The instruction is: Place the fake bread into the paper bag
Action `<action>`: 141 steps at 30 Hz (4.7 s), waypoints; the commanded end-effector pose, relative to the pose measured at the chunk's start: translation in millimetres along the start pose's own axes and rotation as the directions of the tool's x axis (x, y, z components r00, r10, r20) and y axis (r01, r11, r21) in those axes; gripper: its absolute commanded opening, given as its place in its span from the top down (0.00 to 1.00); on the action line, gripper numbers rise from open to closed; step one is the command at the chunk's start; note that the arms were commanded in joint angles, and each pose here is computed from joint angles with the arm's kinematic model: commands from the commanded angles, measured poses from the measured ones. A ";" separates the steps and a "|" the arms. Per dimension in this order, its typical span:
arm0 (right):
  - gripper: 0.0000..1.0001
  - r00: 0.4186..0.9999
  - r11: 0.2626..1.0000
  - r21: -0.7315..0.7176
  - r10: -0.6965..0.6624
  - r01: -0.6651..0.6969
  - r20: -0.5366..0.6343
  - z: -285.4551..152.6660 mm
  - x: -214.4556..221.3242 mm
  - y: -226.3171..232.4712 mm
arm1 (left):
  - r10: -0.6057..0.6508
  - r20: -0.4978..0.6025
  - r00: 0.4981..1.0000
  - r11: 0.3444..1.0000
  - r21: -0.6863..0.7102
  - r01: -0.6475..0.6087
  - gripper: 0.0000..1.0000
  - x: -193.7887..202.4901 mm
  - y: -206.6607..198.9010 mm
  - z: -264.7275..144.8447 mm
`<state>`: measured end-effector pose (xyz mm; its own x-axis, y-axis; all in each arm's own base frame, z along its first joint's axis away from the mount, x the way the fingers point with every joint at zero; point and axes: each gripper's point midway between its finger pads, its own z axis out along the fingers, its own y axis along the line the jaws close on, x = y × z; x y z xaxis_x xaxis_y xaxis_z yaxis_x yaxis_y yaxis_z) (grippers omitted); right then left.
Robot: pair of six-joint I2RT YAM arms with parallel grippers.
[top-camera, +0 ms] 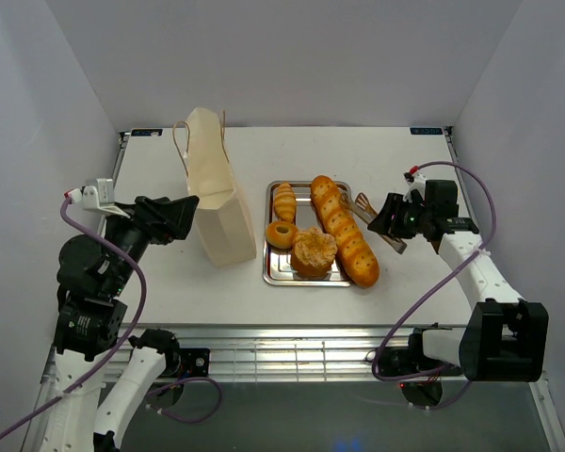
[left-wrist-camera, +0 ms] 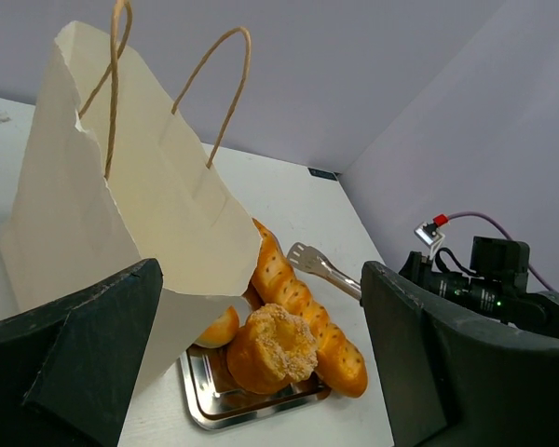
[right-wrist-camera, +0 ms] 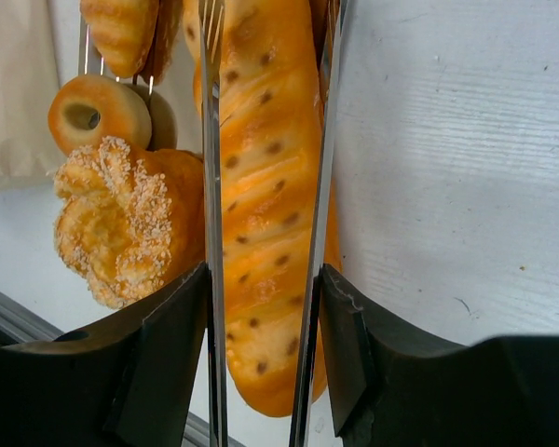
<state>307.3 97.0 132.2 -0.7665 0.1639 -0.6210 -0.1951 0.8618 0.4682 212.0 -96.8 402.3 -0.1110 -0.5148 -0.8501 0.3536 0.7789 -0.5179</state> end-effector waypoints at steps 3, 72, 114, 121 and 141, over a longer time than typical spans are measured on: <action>0.45 0.997 0.995 -0.069 -0.071 0.070 -0.017 -13.5 -0.1 14.9 | 0.062 0.019 0.998 0.996 -0.060 -0.061 0.02 -20.1 1.9 -3.6; 0.39 0.959 0.971 -0.169 -0.203 0.170 -0.200 36.3 -61.0 39.0 | -0.003 -0.110 0.994 0.995 -0.100 -0.008 0.94 -38.9 65.0 147.2; 0.36 0.914 0.963 -0.101 -0.269 0.250 -0.303 56.0 -64.8 33.1 | -0.008 -0.028 1.000 1.000 0.007 0.008 1.00 -41.5 44.7 133.2; 0.36 0.901 0.963 -0.099 -0.270 0.251 -0.339 67.2 -60.5 25.1 | -0.011 -0.032 0.999 1.000 0.013 0.012 1.00 -40.1 43.6 131.6; 0.92 0.964 0.966 -0.050 -0.256 0.253 -0.069 21.6 -122.1 66.6 | -0.022 -0.036 0.999 1.000 -0.002 0.022 1.00 -35.9 46.8 129.4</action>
<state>388.3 139.5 154.7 -0.8485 -0.1715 -0.5007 -0.3796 0.8564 0.3500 362.1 -88.5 412.0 -0.1768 -0.5197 -0.8358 0.3342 0.7671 -0.5476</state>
